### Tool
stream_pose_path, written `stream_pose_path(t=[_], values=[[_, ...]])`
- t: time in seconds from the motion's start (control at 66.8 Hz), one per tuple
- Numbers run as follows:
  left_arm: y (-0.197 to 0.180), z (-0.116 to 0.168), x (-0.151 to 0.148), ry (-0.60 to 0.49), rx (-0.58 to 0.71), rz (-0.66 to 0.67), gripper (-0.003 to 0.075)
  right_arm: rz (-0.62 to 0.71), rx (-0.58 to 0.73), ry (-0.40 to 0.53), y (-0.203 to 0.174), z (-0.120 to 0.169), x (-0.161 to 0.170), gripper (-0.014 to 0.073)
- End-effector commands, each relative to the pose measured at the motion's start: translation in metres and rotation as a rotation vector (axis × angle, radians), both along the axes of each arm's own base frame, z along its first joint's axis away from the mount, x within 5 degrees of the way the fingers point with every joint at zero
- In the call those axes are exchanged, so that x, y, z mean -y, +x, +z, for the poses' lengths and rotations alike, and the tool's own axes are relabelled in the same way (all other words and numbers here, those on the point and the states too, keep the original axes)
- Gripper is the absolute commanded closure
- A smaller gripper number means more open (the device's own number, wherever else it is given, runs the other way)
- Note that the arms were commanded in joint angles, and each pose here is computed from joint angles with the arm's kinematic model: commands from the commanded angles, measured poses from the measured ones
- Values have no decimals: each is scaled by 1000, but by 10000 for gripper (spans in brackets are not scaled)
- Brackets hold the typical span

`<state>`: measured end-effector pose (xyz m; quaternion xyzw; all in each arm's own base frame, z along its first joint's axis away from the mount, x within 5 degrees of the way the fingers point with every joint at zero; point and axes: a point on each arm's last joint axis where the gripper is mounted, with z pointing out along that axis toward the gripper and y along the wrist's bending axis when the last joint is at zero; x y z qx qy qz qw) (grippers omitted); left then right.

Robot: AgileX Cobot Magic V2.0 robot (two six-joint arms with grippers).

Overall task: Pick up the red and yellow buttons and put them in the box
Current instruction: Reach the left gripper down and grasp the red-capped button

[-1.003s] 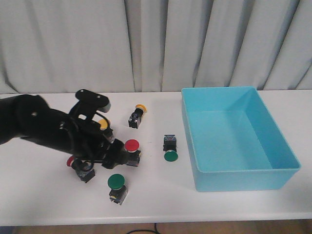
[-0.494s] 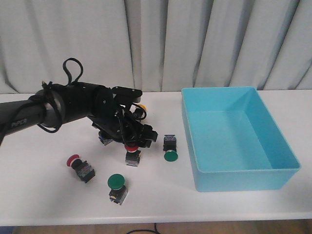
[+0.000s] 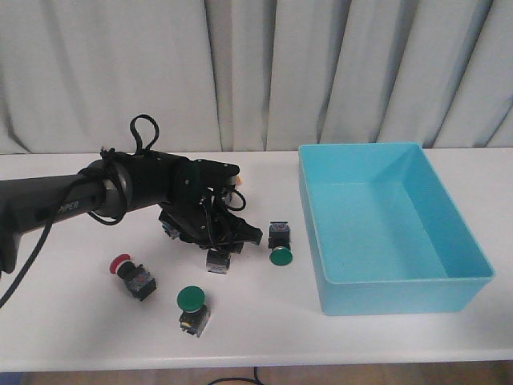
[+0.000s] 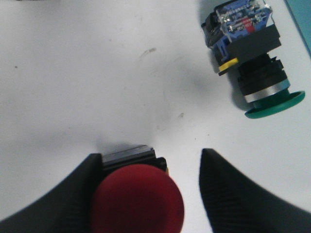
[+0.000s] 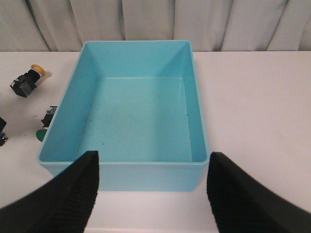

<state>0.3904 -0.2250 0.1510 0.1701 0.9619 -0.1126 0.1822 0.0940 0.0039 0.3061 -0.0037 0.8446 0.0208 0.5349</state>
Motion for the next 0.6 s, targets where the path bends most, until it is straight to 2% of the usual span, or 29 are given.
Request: stream_pose_path(t=[0.0, 0.165, 0.255, 0.449, 0.584], values=[[4, 35, 4, -64, 103, 10, 419, -6, 85, 0, 4, 15, 0, 118], [3, 35, 4, -62, 98, 8, 541, -6, 85, 0, 4, 15, 0, 118], [1, 43, 3, -63, 101, 2, 575, -6, 85, 0, 4, 15, 0, 118], [-9, 95, -2, -114, 206, -11, 595, -6, 85, 0, 4, 15, 0, 118], [-24, 133, 1, -148, 306, -68, 595, -6, 85, 0, 4, 15, 0, 118]])
